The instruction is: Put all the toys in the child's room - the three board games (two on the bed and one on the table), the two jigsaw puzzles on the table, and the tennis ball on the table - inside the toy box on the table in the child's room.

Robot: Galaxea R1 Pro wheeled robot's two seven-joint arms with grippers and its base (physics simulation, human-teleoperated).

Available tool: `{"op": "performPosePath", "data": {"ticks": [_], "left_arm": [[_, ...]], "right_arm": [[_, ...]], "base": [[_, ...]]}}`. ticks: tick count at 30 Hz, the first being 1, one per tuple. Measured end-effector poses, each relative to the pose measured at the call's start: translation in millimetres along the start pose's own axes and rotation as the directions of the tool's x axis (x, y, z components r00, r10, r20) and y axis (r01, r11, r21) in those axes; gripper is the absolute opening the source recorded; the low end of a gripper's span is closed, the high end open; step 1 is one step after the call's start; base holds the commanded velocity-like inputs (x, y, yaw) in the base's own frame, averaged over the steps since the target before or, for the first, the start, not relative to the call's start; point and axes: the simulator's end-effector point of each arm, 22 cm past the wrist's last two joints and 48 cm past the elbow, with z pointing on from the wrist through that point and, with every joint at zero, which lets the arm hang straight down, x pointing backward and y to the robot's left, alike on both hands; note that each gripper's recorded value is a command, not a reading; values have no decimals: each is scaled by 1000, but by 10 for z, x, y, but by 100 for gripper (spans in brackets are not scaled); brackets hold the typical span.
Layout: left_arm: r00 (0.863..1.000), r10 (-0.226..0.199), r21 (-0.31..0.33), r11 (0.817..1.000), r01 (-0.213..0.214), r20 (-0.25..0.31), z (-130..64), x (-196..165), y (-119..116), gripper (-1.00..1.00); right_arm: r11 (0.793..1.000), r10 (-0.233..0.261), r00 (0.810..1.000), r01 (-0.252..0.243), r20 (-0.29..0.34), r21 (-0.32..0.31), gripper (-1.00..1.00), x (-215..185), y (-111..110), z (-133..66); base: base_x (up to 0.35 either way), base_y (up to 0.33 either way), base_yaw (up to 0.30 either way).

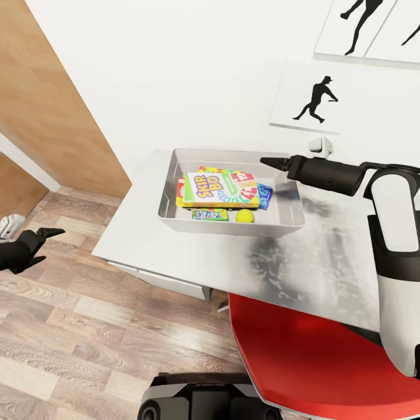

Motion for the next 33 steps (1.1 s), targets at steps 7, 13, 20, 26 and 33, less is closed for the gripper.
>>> {"op": "performPosePath", "data": {"ticks": [7,13,20,26,33], "left_arm": [[999,37,-12,999,-37,0,52,76,40,100],[999,50,-14,999,-50,-11,64,168,110,100],[998,57,-10,998,-57,-16,30,221,175,100],[998,68,-20,997,-68,-10,-7,223,220,100],[997,81,-26,996,-81,3,-58,191,232,100]], "right_arm": [[1000,-3,1000,3,4,0,100,-19,-5,-18],[1000,-6,1000,6,8,4,100,-39,-8,-35],[1000,-13,1000,13,13,15,100,-77,-17,-86],[999,-18,1000,18,16,28,100,-102,-40,-147],[999,-30,999,29,25,42,100,-174,-54,-229]], "base": [[0,0,0],[0,0,0],[0,0,0],[0,0,0],[0,0,0]]}}
